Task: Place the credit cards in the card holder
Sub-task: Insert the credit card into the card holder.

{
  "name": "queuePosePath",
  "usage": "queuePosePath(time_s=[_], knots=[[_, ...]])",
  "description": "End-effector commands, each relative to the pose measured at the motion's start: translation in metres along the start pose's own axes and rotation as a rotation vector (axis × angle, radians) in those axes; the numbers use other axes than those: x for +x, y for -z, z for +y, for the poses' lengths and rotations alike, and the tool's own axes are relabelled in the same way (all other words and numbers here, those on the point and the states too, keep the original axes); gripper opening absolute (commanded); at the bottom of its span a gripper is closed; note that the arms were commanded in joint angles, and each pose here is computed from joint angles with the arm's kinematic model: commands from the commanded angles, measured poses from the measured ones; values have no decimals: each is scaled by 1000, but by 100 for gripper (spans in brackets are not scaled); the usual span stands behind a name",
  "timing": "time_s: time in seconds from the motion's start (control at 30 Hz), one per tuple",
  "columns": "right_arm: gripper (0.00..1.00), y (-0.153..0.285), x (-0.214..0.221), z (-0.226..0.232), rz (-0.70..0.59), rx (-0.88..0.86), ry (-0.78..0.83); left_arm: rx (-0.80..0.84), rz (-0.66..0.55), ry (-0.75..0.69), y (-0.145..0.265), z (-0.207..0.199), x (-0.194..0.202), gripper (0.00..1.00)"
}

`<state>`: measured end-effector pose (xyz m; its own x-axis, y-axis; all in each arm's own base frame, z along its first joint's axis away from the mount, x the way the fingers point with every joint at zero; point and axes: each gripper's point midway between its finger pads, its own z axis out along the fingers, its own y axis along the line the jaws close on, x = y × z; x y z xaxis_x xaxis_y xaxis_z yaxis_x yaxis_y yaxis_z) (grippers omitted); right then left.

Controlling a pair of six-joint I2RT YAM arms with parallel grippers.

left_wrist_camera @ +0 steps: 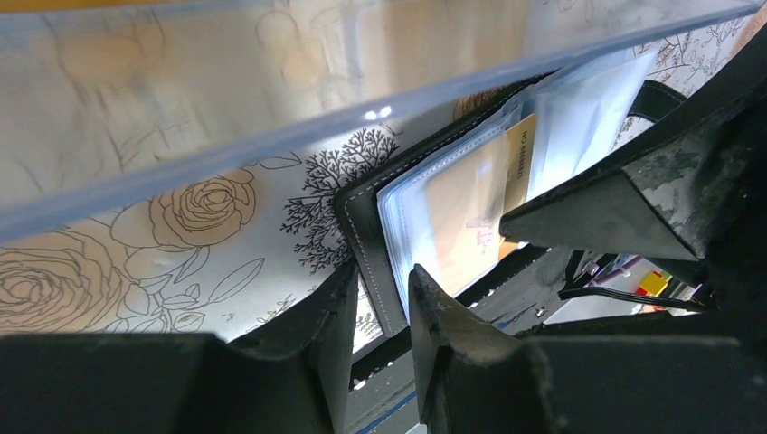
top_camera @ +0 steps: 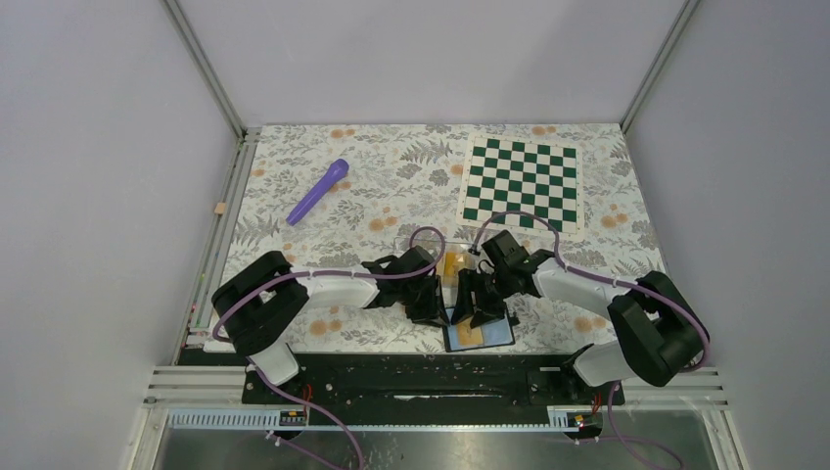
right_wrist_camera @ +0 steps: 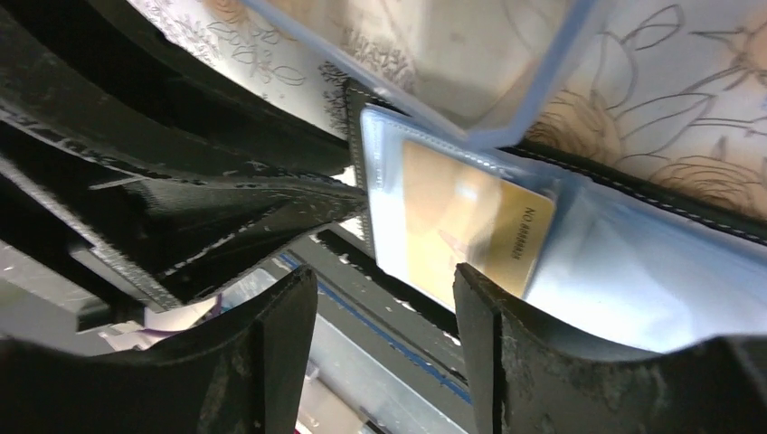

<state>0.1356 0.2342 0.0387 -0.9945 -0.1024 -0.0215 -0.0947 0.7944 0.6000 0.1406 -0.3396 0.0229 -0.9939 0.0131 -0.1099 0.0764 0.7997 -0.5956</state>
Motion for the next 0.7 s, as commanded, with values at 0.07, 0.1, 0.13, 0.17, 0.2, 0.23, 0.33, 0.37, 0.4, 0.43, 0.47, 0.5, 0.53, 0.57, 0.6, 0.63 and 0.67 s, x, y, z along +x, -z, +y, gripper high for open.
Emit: queuePosePath(time_s=[0.07, 0.1, 0.13, 0.17, 0.2, 0.23, 0.33, 0.37, 0.4, 0.43, 0.47, 0.5, 0.53, 0.57, 0.6, 0.63, 0.67], knots=[[59, 3, 3, 29, -1, -141, -58, -9, 4, 0, -2, -2, 2, 28], [58, 4, 3, 26, -4, -122, -61, -8, 3, 2, -1, -2, 2, 28], [58, 7, 3, 22, -17, -90, -57, -10, -1, 3, 0, -2, 2, 28], [59, 11, 2, 18, -36, -55, -44, -13, -5, 7, 1, -1, 3, 28], [61, 15, 1, 11, -52, -9, -34, -19, -9, 10, 3, 0, 2, 30], [63, 20, 1, 7, -67, 26, -20, -31, -15, 12, 5, 3, 2, 32], [65, 31, -2, -3, -114, 101, 1, -60, -26, 14, 12, 8, 3, 36], [65, 34, -2, -6, -127, 120, 3, -65, -24, 15, 13, 9, 4, 36], [65, 35, -2, -11, -136, 145, 4, -66, -20, 15, 14, 9, 5, 36], [66, 36, -2, -15, -140, 166, 3, -67, -18, 18, 15, 10, 6, 36], [66, 35, -2, -20, -137, 187, 0, -68, -13, 20, 15, 12, 8, 36], [66, 33, -1, -24, -129, 207, -2, -69, -7, 24, 14, 13, 9, 36], [66, 32, 2, -28, -110, 217, -2, -73, -2, 26, 13, 15, 11, 36], [66, 28, 4, -30, -94, 220, -7, -70, 3, 29, 12, 15, 12, 35], [66, 25, 6, -31, -78, 216, -11, -68, 9, 32, 10, 16, 13, 34], [65, 20, 8, -32, -59, 210, -14, -61, 15, 35, 9, 16, 15, 33], [64, 16, 8, -32, -45, 202, -17, -53, 19, 39, 7, 16, 15, 32]])
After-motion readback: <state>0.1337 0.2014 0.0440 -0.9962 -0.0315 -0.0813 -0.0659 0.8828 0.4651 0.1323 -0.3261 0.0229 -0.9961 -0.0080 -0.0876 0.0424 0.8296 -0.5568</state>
